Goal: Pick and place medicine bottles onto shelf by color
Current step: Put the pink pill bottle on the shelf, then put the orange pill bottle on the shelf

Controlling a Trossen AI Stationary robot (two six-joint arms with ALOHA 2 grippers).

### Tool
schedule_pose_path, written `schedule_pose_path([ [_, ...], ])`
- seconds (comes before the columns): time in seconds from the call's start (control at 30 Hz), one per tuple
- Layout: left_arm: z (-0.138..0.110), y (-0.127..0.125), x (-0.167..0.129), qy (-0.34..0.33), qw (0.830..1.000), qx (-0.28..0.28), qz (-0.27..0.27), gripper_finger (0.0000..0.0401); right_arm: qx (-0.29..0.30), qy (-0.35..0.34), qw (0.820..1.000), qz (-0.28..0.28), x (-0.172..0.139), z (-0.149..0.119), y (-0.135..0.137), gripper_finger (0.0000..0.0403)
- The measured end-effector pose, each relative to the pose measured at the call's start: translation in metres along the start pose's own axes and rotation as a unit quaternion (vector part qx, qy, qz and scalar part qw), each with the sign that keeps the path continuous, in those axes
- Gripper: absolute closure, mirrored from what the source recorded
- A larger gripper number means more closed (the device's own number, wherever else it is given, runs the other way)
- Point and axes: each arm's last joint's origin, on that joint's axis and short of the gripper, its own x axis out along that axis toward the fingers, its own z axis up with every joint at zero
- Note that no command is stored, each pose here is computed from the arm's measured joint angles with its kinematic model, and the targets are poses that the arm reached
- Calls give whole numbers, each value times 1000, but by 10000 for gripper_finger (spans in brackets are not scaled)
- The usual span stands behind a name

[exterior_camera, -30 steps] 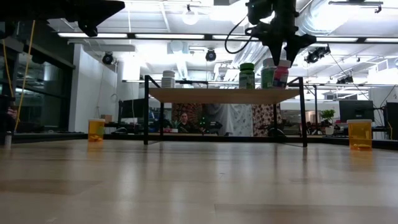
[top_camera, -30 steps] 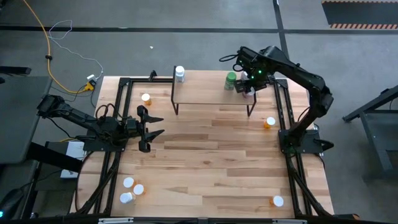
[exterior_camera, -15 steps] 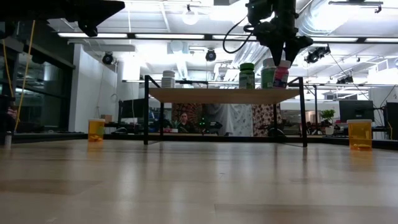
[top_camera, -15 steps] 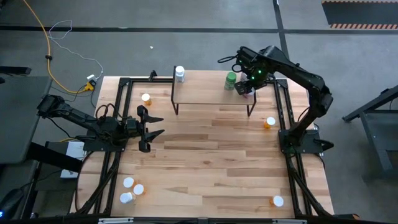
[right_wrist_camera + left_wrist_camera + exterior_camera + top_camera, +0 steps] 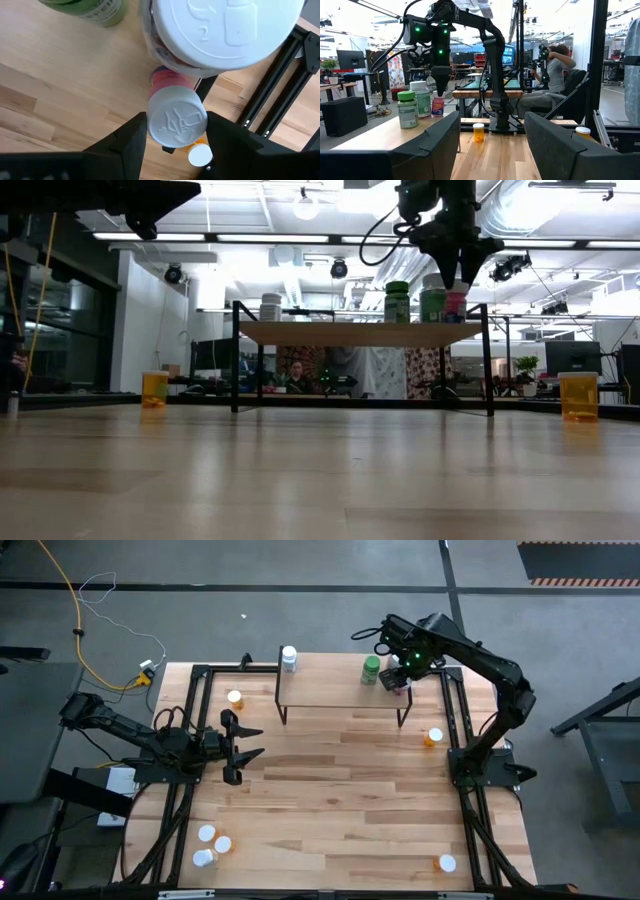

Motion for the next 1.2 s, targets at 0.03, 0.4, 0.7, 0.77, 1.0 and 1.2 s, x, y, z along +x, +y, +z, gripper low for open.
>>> schedule_pose_path([
  [0.03,0,0,0,0,1000,0,0,190,0,0,1000,0,0,0,0,213],
  [0.4,0,0,0,0,1000,0,0,190,-2,4,1000,8,0,0,0,204],
  [0.7,0,0,0,0,1000,0,0,190,-10,-1,1000,-1,0,0,0,146],
  [0.77,0,0,0,0,1000,0,0,190,-16,1,1000,3,0,0,0,139],
  [1.0,0,0,0,0,1000,0,0,190,-74,-18,996,57,-22,-19,-2,136],
  [1.2,0,0,0,0,1000,0,0,190,-135,-91,984,71,-60,-61,-4,136],
])
